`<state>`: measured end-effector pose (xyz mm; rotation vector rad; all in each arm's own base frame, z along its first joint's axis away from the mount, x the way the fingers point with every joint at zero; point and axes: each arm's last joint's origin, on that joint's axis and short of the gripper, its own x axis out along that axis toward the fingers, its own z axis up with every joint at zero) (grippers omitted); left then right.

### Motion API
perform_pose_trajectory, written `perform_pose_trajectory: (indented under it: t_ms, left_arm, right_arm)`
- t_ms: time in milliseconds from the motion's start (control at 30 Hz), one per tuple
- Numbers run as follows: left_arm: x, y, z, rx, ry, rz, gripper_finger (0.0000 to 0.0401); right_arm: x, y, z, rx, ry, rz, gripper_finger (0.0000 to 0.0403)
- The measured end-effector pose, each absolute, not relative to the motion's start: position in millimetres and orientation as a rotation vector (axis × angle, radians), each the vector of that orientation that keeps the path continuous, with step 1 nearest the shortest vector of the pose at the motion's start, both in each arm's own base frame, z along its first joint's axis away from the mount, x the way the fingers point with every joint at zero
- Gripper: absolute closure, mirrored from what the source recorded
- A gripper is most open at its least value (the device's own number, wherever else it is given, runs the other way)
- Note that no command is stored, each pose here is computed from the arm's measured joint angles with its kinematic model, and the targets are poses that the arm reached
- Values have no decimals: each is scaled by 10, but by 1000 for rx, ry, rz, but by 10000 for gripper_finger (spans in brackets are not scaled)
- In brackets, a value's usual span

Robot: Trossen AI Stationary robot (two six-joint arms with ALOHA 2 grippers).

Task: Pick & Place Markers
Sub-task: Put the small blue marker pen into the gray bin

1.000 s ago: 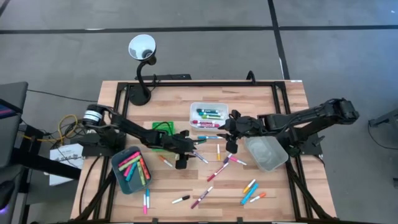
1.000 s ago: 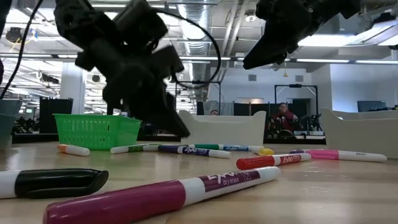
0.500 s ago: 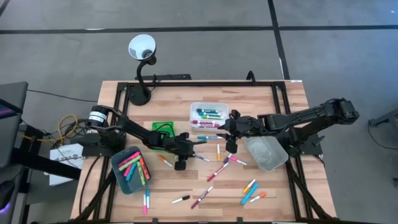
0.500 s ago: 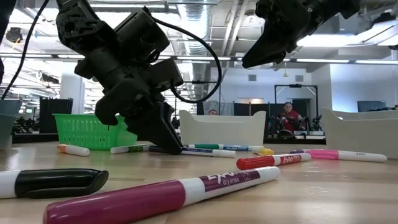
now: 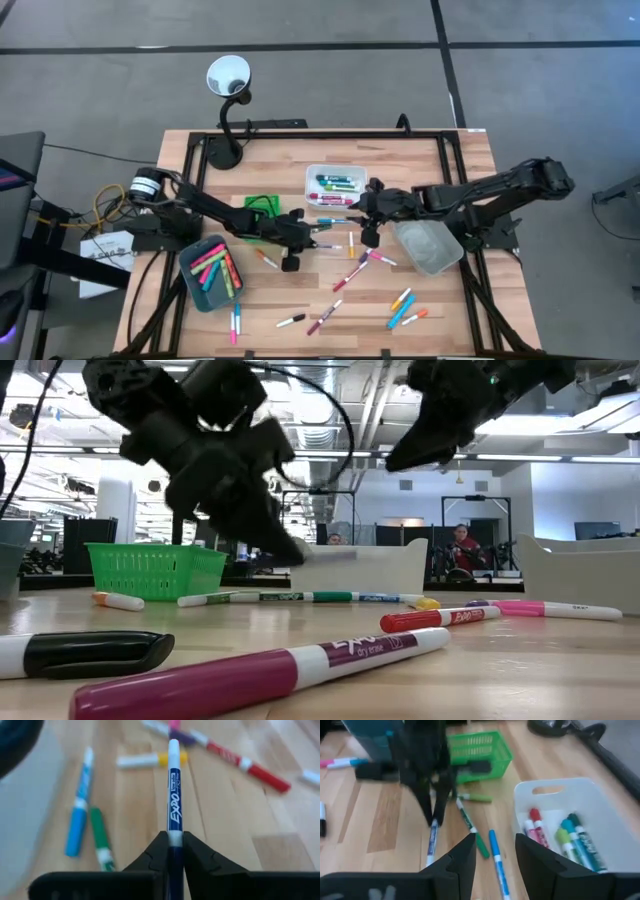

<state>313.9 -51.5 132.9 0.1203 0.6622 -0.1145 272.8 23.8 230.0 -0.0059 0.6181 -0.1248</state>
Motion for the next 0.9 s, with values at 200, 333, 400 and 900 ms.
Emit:
perform_pose_trajectory:
  t_ms: [200,333,400,900]
  left_arm:
    - [3103,-455,1602,155,578,-52,365]
    - [3088,-442,1659,156,562,-37,364]
    - [3087,-438,1661,162,563,-18,366]
    - [3080,-421,1654,210,574,22,357]
  right_arm:
    - [2967,332,1981,-44,663,51,244]
    - [3126,346,1877,-66,693,64,205]
    - [3189,339,1858,-71,697,62,187]
    - [3413,232,1824,-75,702,35,269]
